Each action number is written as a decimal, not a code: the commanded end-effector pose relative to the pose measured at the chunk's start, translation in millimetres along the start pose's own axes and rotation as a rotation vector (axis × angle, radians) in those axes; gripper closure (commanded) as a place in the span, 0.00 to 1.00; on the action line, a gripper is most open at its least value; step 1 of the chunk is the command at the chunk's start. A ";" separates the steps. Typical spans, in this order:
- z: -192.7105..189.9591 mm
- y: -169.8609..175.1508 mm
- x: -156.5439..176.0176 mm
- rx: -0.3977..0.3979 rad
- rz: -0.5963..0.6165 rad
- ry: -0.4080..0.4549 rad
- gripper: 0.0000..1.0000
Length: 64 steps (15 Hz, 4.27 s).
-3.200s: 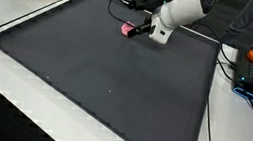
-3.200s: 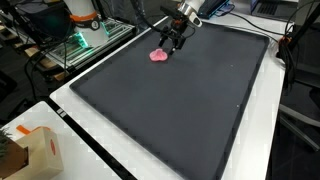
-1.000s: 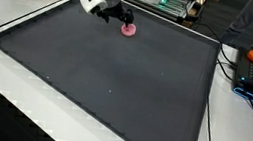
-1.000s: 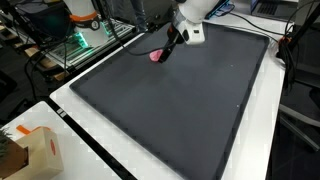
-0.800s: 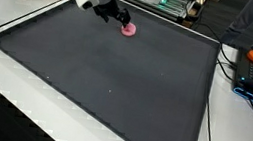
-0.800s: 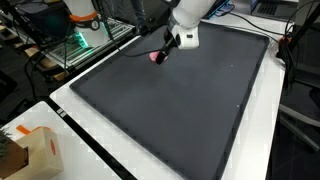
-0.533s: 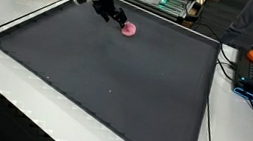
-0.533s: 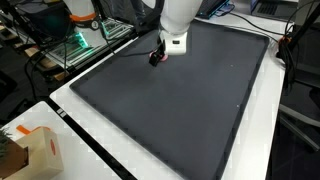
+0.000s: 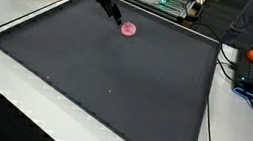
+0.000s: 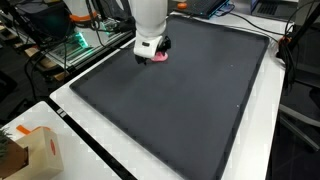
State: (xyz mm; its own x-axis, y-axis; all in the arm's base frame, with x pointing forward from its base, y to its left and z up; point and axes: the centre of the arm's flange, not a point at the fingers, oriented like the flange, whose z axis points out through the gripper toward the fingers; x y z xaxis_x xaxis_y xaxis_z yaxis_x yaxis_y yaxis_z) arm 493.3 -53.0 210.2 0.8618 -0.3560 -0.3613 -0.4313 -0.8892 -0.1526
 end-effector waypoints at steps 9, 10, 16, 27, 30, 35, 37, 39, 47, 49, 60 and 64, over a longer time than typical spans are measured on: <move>11.1 31.4 -26.8 0.126 0.580 0.100 0.00; 11.7 32.7 -27.4 0.128 0.631 0.095 0.00; 23.1 39.3 -29.9 0.150 0.935 0.008 0.00; 38.2 50.2 -33.3 0.365 1.149 -0.152 0.00; 40.4 52.0 -33.3 0.388 1.145 -0.162 0.00; 42.5 56.2 -33.9 0.408 1.128 -0.168 0.00; 43.9 57.5 -34.7 0.412 1.120 -0.169 0.00; 45.2 58.6 -35.8 0.415 1.113 -0.171 0.00; 46.8 58.1 -38.3 0.449 1.022 -0.158 0.00; 45.8 56.9 -39.1 0.450 0.994 -0.150 0.00; 18.5 15.3 -52.2 0.354 0.813 -0.037 0.00; -1.7 -13.8 -60.6 0.247 0.699 0.076 0.00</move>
State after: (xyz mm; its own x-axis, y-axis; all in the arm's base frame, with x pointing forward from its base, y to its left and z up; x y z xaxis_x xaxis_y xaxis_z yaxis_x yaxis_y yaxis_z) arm 451.0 -36.5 212.2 0.3076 -0.8246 -0.4747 -0.9507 -0.2874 -0.1168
